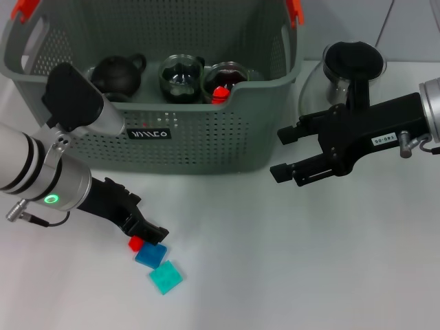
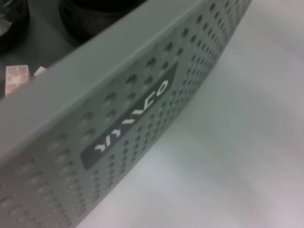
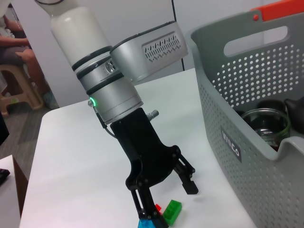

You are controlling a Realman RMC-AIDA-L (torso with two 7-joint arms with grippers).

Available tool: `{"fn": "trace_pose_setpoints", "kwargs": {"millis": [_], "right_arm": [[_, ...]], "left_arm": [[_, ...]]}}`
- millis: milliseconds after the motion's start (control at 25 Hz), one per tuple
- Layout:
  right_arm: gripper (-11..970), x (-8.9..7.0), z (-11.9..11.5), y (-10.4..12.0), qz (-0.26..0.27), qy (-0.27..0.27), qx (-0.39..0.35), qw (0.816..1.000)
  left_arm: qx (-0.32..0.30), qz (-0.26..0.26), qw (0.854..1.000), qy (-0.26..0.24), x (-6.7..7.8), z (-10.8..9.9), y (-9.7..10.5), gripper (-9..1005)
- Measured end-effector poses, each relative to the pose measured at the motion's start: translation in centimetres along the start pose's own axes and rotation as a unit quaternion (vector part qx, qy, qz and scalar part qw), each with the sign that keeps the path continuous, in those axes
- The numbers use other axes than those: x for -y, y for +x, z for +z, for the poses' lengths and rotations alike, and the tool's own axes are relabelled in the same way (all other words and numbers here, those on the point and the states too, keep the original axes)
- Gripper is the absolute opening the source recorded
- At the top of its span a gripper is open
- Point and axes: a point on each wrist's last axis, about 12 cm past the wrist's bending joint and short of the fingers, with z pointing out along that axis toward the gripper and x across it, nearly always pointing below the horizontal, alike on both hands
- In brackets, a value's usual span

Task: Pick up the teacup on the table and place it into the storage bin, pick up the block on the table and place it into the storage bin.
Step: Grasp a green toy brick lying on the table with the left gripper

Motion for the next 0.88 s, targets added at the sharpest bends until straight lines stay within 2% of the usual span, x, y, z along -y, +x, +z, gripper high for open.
{"fn": "trace_pose_setpoints", "kwargs": {"millis": [880], "right_arm": [[837,0.04,-0.13,0.1,0.0,0.002,0.003,1.0]], "left_arm": [[-0.002,0.01,1.0,-0.005,0.12,0.26,-0.24,925]]}}
